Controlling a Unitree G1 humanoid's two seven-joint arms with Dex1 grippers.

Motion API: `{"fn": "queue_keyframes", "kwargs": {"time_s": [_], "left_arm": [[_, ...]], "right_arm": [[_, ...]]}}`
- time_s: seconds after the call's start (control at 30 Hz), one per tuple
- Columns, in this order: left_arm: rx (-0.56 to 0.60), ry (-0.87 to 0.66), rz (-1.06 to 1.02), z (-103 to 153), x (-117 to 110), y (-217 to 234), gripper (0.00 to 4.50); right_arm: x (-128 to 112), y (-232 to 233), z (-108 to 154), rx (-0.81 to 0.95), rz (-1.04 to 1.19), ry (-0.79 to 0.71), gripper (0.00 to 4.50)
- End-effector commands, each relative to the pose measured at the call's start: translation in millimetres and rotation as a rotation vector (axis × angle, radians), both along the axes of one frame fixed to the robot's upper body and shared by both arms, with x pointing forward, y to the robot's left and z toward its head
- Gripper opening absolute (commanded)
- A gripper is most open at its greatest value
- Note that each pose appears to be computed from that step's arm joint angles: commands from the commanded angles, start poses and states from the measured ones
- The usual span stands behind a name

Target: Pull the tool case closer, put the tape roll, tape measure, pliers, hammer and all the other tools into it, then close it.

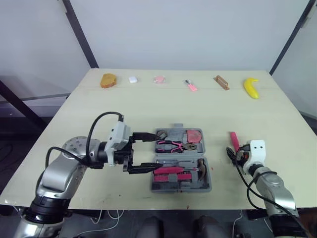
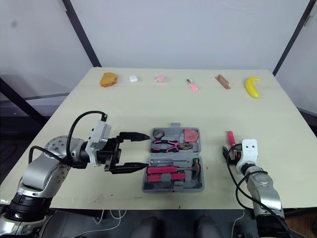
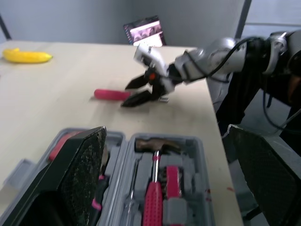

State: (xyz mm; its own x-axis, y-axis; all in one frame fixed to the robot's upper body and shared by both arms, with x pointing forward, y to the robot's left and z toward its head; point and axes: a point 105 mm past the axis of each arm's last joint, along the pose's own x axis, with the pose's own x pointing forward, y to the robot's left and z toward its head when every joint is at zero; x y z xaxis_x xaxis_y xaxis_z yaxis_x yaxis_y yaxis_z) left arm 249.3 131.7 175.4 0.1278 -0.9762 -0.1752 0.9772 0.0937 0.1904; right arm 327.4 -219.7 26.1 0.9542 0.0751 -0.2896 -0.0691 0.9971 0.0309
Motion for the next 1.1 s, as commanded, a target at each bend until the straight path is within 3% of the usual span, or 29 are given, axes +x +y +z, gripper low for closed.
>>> {"fn": "queue_keyframes", "kwargs": {"time_s": [0.03, 0.1, 0.2, 0.23, 0.27, 0.6, 0.8, 0.97, 1.1], "left_arm": [[-0.004, -0.038, -0.019, 10.3, -3.3, -1.4, 4.5], [-0.006, -0.041, -0.017, 10.8, -2.3, -1.0, 4.5], [-0.015, -0.05, -0.001, 10.9, 0.8, 0.6, 4.5], [-0.009, -0.056, 0.006, 9.6, 2.0, 1.7, 4.5], [0.0, -0.065, 0.018, 7.5, 3.7, 3.2, 4.5], [-0.004, -0.086, 0.067, 0.8, 4.8, 16.5, 4.5], [0.023, -0.075, 0.09, -6.0, 3.9, 34.1, 4.5], [0.112, -0.054, 0.022, -15.8, -9.9, 55.4, 4.5], [0.147, -0.052, -0.019, -18.6, -17.1, 62.2, 4.5]], "right_arm": [[0.6, -3.1, 3.9, -0.013, -0.011, -0.014, 3.07], [0.1, -2.0, 3.2, -0.025, -0.003, -0.019, 2.48], [1.4, -1.0, 3.5, -0.044, 0.01, -0.035, 1.2], [1.7, -1.3, 4.3, -0.057, 0.017, -0.04, 0.55], [1.9, -1.4, 5.4, -0.069, 0.03, -0.046, 0.35], [-10.0, 8.4, 28.2, -0.19, 0.293, -0.11, 0.35], [-33.7, 52.0, 54.5, -0.148, 0.673, -0.113, 0.35], [-79.1, 104.3, 71.9, -0.2, 1.169, 0.001, 0.35], [-88.4, 122.8, 74.0, -0.252, 1.289, 0.052, 0.35]]}}
